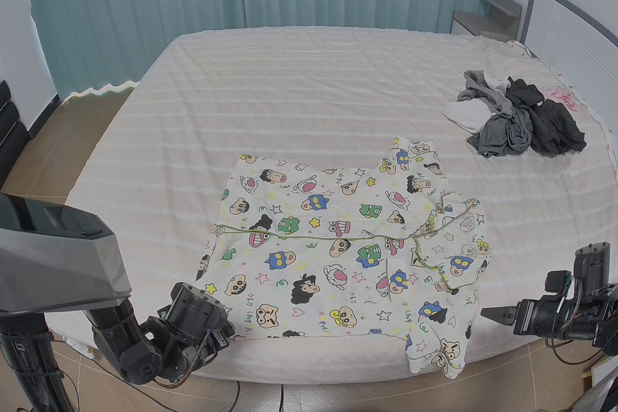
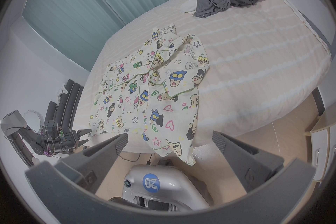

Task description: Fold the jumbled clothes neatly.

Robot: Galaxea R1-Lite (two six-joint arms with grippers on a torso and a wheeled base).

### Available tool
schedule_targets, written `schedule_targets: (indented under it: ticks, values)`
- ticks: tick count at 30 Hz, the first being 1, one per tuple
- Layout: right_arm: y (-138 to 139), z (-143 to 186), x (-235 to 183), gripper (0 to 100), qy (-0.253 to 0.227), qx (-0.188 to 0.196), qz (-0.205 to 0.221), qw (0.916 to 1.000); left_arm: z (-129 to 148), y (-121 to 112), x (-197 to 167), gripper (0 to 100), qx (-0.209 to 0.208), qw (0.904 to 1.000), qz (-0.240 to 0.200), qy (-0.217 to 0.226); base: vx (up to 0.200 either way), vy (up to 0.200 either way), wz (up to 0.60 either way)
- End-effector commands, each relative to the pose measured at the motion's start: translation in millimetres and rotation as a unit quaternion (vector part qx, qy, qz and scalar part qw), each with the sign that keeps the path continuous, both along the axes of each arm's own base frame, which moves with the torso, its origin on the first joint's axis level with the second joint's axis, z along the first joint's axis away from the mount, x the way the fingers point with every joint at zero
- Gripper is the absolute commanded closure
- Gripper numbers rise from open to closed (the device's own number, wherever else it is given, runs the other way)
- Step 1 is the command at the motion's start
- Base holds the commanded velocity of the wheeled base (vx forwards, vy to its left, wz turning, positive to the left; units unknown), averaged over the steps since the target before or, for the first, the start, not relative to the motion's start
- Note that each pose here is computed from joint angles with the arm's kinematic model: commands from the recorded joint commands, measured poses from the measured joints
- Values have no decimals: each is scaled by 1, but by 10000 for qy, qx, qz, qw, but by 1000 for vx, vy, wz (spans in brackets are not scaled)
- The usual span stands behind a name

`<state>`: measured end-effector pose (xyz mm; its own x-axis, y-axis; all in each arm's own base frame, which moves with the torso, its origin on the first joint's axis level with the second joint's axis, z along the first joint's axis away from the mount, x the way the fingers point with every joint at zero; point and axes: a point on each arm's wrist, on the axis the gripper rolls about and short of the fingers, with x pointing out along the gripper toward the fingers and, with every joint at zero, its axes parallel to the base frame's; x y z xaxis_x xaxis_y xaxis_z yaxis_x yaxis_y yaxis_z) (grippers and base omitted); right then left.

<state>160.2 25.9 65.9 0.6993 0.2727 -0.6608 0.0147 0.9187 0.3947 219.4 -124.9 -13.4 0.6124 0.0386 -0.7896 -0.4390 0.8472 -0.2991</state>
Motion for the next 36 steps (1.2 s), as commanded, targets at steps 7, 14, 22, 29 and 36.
schedule_targets:
  ticks: [7, 14, 22, 29, 36]
  values:
    - [1, -2, -1, 0, 55, -9, 35, 10000, -10, -6, 14, 0, 247, 9996, -94, 18, 0, 0, 0]
    - [1, -4, -3, 0, 110, -29, 79, 9999, -7, -7, 25, 0, 484, 9988, -31, 84, 0, 0, 0]
    - [4, -6, -5, 0, 164, -32, 169, 9997, -6, -5, 33, 100, 582, 9980, 55, 256, 0, 0, 0]
    - [4, -16, -5, 0, 475, -95, 204, 9986, -6, -3, 31, 100, 677, 9970, 16, 369, 0, 0, 0]
    - [5, -34, 0, 0, 966, -273, 333, 9944, 24, 12, 31, 100, 555, 9983, 160, 52, 0, 0, 0]
